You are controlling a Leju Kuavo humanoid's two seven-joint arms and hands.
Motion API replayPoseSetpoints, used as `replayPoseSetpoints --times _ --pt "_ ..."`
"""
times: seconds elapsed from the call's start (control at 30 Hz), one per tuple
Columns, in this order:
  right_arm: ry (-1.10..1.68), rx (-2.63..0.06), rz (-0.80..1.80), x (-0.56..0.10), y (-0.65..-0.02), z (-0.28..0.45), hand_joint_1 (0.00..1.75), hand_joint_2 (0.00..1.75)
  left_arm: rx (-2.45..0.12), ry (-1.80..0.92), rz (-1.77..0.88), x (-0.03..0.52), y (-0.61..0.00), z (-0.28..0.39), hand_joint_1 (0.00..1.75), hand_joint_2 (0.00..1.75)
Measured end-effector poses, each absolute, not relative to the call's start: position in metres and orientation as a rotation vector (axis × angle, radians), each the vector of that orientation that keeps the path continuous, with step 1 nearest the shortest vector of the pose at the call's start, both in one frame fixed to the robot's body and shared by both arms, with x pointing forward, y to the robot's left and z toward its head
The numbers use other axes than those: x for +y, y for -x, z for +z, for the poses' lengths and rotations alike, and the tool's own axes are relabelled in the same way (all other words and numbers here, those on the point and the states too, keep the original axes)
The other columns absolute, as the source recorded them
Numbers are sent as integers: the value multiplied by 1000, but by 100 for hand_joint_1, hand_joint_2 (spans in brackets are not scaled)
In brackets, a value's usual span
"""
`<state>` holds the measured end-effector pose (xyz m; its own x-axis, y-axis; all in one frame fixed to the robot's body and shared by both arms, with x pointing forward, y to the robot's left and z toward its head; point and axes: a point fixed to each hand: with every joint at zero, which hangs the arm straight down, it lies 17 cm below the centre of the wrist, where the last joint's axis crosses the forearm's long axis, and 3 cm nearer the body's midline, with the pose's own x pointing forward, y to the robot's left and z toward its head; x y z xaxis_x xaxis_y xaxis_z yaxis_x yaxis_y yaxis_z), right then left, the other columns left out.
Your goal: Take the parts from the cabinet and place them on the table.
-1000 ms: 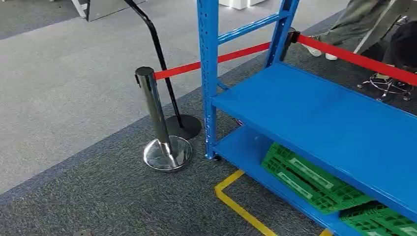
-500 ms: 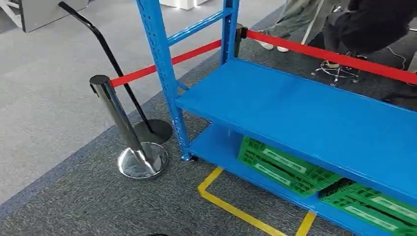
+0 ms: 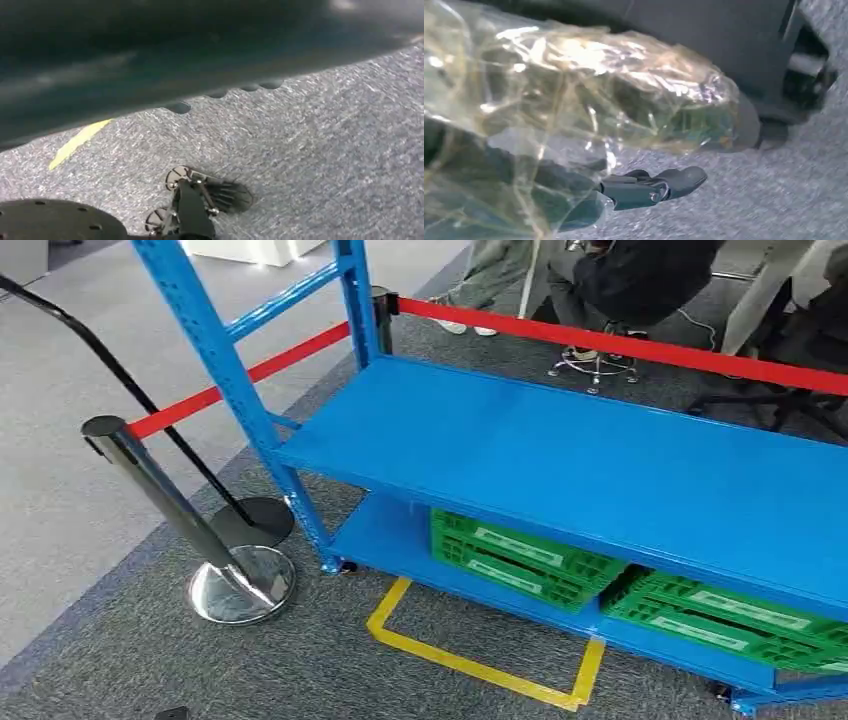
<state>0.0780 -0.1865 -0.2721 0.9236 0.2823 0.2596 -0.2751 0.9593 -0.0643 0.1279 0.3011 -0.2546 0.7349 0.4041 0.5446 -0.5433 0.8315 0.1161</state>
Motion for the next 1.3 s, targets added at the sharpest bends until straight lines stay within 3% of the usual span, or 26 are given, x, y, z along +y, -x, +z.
replayPoseSetpoints --times 0.73,0.77,0.87,0.9,1.17,1.2,1.3 --pt "54 -233 301 -192 -71 -274 0 0 -522 -291 498 302 -123 -256 0 0" --pt "55 -231 301 -192 -71 -274 0 0 -523 -291 498 301 -124 -255 0 175" --pt "75 -229 309 -196 -73 -275 0 0 -522 -291 496 301 -124 -255 0 175" --pt "79 -230 310 -197 -75 -274 0 175 -523 -290 494 301 -124 -255 0 175" --pt "106 -228 310 -204 -78 -275 0 175 -546 -266 428 295 -122 -255 0 175" --pt "109 -230 304 -207 -79 -275 0 175 -533 -263 422 295 -115 -257 0 0" --pt "129 -250 269 -218 -91 -274 0 175 -489 -249 402 293 -94 -262 0 0"
